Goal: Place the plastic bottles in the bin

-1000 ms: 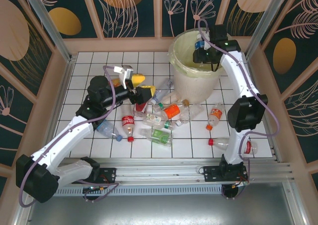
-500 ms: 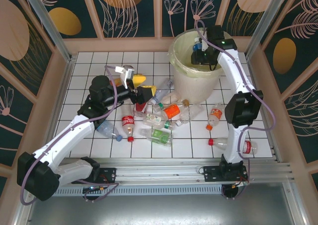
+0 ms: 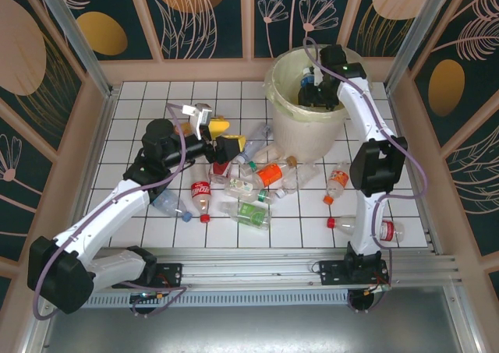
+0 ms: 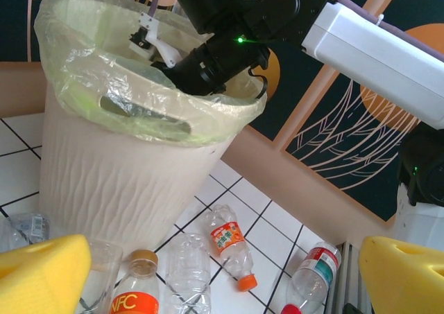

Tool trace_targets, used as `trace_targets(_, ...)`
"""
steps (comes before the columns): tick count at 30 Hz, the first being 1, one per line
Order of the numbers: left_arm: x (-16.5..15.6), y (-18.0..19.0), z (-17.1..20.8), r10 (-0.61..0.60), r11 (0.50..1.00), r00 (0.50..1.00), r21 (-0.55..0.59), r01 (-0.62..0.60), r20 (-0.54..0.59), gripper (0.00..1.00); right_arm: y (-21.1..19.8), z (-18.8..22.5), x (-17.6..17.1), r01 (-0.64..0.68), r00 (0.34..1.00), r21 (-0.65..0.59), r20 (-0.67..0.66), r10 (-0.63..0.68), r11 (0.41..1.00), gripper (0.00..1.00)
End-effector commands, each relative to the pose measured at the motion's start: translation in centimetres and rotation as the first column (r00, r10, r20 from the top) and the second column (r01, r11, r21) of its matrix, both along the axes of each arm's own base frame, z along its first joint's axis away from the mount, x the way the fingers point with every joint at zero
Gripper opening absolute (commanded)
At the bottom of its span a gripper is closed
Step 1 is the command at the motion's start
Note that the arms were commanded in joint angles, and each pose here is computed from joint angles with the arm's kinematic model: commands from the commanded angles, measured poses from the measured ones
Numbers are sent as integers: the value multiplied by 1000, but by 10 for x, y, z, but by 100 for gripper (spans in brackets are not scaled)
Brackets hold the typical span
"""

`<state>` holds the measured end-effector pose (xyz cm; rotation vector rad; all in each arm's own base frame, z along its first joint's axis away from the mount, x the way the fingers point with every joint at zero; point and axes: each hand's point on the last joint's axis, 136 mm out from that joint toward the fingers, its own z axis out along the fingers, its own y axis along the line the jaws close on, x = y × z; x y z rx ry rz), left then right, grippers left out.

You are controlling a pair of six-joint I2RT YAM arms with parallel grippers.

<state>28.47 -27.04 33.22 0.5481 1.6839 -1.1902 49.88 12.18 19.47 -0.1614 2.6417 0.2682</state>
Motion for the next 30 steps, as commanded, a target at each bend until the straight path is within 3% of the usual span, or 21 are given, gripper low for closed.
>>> trace_targets(1, 0, -1, 5, 1, 1000, 1000, -18, -1, 17, 99, -5, -10, 2, 14, 1000, -16, -27, -15, 1000, 58)
trace_targets(19, -1, 1, 1, 9, 1000, 1000, -11, -9, 15, 99, 0, 10, 6, 4, 1000, 14, 23, -5, 1000, 80)
trace_targets(30, -2, 2, -1, 15, 1000, 1000, 14, -15, 26, 99, 1, 59, 0, -7, 992, 44, 128, 1, 999, 82)
